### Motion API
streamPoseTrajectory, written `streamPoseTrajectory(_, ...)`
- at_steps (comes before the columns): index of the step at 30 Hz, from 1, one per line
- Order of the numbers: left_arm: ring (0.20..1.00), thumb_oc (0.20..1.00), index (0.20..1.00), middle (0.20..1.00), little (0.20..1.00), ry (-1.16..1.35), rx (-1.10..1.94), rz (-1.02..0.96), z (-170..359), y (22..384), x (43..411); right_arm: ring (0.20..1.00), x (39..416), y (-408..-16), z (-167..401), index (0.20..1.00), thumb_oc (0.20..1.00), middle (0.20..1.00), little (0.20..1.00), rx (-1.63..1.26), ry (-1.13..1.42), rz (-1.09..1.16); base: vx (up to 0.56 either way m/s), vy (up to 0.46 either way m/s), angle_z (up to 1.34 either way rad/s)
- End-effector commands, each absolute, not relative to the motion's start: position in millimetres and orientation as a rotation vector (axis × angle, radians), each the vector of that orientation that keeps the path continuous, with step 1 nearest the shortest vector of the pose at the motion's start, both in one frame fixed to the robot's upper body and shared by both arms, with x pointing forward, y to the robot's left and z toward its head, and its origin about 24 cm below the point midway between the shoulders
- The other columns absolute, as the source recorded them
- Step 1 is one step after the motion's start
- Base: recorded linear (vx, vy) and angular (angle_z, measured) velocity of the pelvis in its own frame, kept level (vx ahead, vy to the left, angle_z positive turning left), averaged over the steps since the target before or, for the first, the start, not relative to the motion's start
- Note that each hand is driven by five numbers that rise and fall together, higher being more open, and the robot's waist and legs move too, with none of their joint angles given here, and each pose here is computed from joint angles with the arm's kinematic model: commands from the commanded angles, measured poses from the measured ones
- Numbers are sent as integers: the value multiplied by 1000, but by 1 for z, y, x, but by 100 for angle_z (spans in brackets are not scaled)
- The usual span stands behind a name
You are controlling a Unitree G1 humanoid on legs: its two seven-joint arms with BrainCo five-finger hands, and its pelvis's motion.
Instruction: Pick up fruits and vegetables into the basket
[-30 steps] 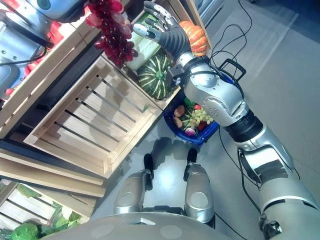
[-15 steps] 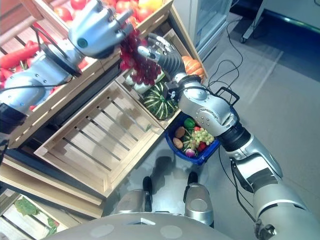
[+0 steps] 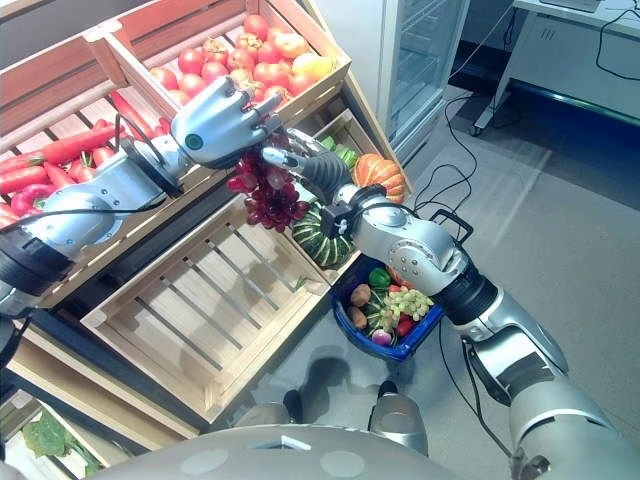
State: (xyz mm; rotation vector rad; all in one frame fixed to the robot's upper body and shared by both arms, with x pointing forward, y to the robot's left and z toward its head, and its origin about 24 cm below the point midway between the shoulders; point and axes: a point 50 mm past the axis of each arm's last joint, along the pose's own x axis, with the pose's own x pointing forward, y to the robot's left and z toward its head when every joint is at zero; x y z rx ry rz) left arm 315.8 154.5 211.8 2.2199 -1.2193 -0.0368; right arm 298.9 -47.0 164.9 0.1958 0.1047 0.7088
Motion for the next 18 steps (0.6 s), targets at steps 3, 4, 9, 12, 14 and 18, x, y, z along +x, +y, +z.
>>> streamPoseTrajectory(3, 200, 200, 200, 200, 200, -1267, 2211, 157, 243, 163, 311, 1000, 274, -21, 187, 1000, 1000, 1000, 1000, 109, -48, 904, 41, 12, -6)
streamPoseTrajectory(4, 200, 200, 200, 200, 200, -1264, 2210, 159, 242, 164, 311, 1000, 275, -21, 185, 1000, 1000, 1000, 1000, 104, -45, 905, 27, 13, -6)
streamPoseTrajectory(9, 200, 200, 200, 200, 200, -1243, 2205, 177, 240, 164, 310, 1000, 275, -22, 179, 1000, 1000, 1000, 1000, 84, -46, 918, 4, 2, -1)
streamPoseTrajectory(12, 200, 200, 200, 200, 200, -1224, 2186, 190, 242, 164, 308, 1000, 276, -26, 181, 1000, 1000, 1000, 1000, 16, -102, 866, 0, 0, 0)
streamPoseTrajectory(14, 200, 200, 200, 200, 200, -1207, 2173, 196, 243, 166, 307, 1000, 279, -30, 183, 1000, 1000, 1000, 1000, -28, -142, 817, 7, 15, 0)
streamPoseTrajectory(18, 200, 200, 200, 200, 200, -1114, 2099, 241, 246, 175, 308, 1000, 295, -55, 190, 1000, 1000, 1000, 1000, -278, -311, 536, -4, 52, -1)
